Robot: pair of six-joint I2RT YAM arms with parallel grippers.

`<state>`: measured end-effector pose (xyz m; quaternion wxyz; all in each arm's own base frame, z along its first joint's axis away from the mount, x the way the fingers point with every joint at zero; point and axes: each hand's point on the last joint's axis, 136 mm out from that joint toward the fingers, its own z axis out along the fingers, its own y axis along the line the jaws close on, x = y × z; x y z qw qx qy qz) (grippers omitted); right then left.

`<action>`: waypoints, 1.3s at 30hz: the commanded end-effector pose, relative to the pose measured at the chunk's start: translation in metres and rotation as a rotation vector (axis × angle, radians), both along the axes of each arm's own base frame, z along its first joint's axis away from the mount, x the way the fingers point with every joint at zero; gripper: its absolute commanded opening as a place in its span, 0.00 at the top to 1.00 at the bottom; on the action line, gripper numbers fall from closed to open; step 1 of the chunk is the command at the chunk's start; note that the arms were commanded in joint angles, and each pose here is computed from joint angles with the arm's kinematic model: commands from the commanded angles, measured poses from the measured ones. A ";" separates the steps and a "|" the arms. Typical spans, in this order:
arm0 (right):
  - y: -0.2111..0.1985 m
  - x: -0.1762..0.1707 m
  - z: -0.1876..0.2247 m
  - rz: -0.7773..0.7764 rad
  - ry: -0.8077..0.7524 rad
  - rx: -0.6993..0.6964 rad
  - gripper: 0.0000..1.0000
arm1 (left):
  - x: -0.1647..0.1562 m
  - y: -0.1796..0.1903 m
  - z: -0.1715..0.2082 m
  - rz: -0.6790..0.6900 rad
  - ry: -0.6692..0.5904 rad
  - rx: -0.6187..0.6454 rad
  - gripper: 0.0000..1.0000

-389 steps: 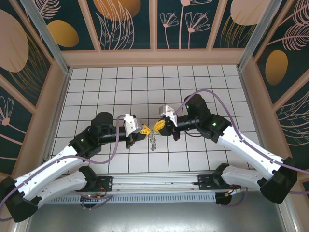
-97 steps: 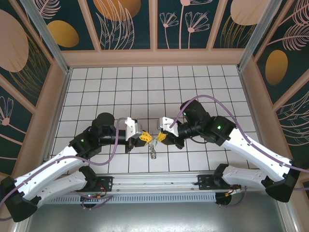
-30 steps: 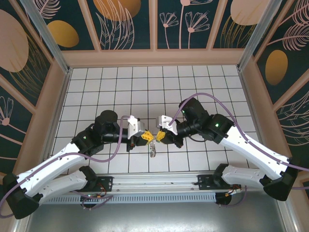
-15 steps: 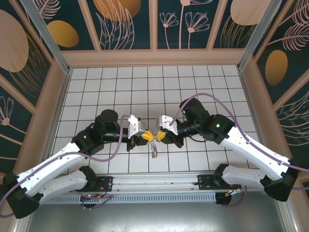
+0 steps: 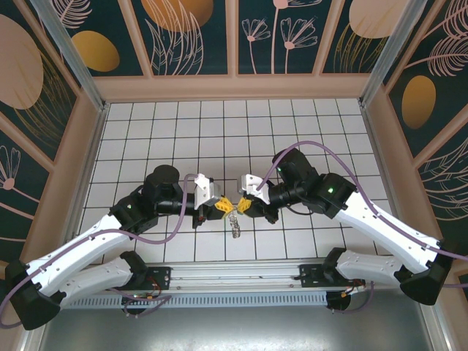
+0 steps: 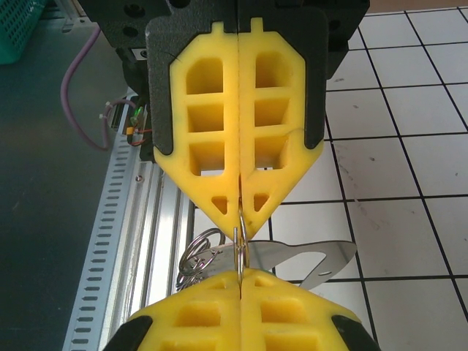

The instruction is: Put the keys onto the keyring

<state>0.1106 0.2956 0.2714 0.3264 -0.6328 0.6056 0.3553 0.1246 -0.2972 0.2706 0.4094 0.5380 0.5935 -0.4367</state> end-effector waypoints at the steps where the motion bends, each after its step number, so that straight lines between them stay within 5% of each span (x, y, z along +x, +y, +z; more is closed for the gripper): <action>1: 0.009 -0.002 0.031 0.036 -0.083 0.105 1.00 | 0.001 -0.003 0.010 -0.016 -0.032 -0.017 1.00; 39: 0.010 -0.005 0.047 0.055 -0.129 0.198 1.00 | -0.001 -0.003 0.009 -0.026 -0.028 -0.021 1.00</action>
